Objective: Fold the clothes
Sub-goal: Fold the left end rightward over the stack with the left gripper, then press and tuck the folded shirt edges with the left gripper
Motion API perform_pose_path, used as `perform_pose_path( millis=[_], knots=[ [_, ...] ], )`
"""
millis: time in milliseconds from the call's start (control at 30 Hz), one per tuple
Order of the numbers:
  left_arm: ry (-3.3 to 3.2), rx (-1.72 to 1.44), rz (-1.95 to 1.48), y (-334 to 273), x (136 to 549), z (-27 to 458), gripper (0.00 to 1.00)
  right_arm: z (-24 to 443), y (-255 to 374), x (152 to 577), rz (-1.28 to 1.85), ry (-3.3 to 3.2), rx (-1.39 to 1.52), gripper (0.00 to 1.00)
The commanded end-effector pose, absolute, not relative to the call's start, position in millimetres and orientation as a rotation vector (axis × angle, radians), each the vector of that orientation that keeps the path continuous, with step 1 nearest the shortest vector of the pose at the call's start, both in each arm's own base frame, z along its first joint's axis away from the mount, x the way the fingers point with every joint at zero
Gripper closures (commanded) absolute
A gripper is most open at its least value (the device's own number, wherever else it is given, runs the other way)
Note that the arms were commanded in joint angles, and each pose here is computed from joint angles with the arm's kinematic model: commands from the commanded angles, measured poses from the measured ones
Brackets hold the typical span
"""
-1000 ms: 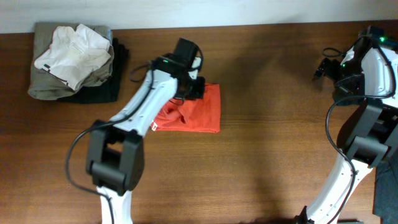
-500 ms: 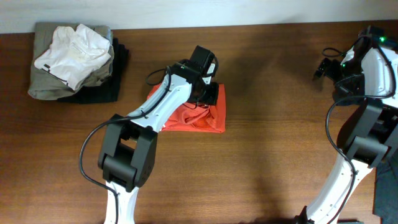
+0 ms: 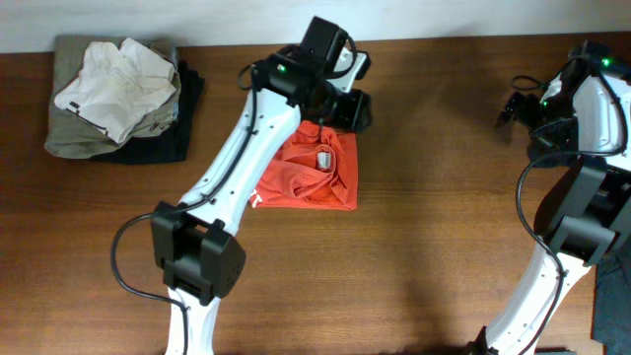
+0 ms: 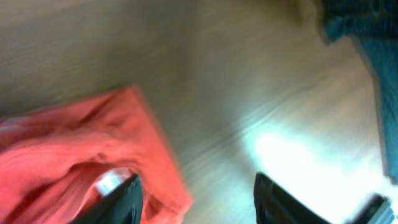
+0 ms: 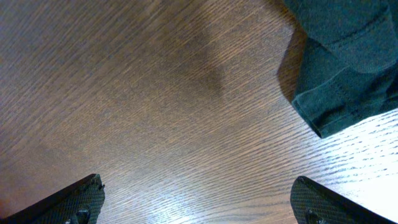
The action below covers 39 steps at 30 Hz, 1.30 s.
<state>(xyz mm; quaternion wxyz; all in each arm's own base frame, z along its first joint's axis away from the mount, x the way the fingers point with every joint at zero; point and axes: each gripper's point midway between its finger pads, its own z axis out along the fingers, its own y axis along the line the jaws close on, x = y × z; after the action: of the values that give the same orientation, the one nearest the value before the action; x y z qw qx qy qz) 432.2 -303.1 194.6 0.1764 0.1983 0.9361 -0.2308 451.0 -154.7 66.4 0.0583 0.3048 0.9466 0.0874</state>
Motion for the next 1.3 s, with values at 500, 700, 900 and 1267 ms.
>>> perform_pose_path(
  millis=[500, 700, 900, 1267],
  knots=[
    [3.092, -0.024, -0.458, -191.5, 441.0, 82.8, 0.02, 86.0, -156.4, 456.0, 0.248, 2.824, 0.907, 0.01],
    [3.024, 0.037, -0.479, -199.5, 458.3, 77.6, 0.22, 86.2, -156.4, 456.1, 0.248, 2.824, 0.907, 0.01],
    [3.013, 0.046, -0.482, -202.6, 459.8, 78.1, 0.61, 86.0, -156.4, 456.0, 0.248, 2.824, 0.907, 0.01],
    [2.927, 0.102, -0.598, -243.8, 466.0, 94.4, 0.99, 86.0, -156.4, 456.0, 0.248, 2.824, 0.907, 0.01]
  ],
)
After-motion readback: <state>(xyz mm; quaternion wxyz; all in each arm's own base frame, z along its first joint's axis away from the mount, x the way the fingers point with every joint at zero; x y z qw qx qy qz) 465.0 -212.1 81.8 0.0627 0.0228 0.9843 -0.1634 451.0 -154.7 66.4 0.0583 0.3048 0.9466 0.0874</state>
